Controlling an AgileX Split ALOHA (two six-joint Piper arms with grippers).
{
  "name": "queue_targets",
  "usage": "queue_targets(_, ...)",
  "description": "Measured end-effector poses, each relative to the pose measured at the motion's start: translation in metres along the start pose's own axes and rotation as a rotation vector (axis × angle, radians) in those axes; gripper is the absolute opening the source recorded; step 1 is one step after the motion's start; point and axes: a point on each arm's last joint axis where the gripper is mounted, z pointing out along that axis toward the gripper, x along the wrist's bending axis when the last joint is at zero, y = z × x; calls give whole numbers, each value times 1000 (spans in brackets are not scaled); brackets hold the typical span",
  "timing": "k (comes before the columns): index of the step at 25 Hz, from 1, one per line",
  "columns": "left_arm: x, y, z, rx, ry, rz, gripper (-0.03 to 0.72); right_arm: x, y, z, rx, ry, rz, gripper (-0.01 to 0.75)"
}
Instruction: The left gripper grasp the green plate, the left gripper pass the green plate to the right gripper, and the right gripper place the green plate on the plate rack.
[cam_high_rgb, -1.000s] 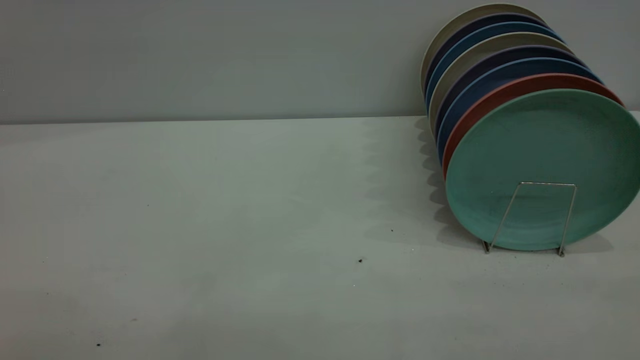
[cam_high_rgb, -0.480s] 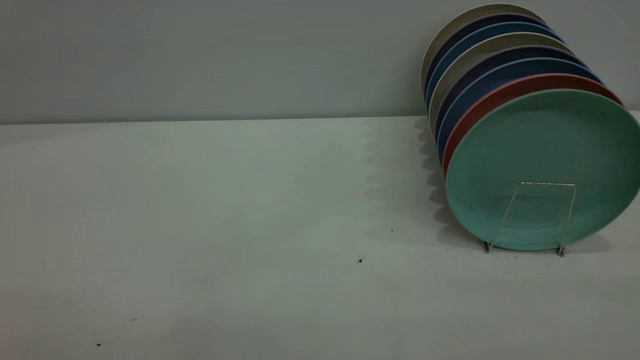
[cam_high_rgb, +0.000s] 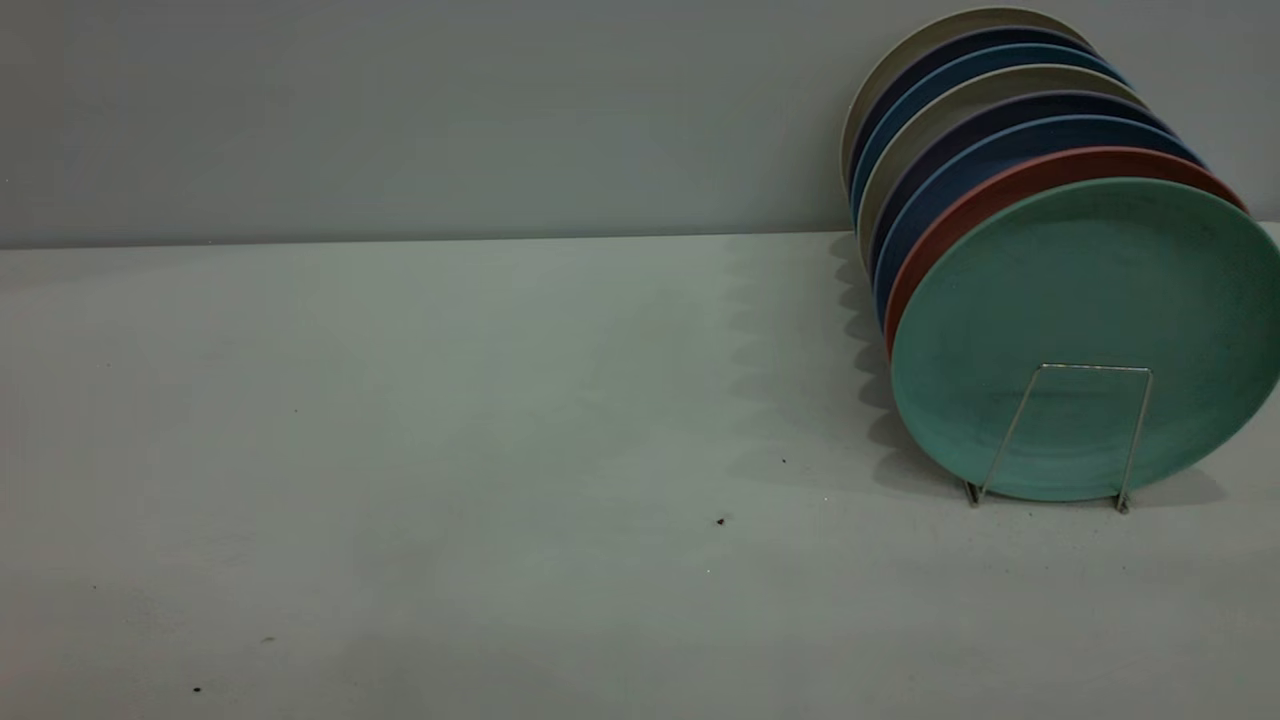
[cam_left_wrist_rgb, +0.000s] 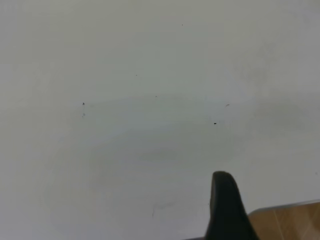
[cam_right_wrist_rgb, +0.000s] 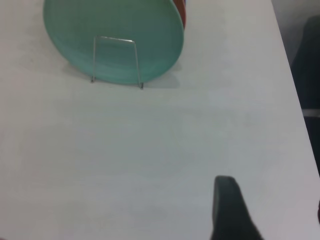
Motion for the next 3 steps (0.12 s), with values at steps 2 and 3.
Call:
queue_targets(2,0,0,0,0,0,0,487,0,0,0,0,0,0,430)
queue_targets(3,0,0,0,0,0,0,487,0,0,0,0,0,1,430)
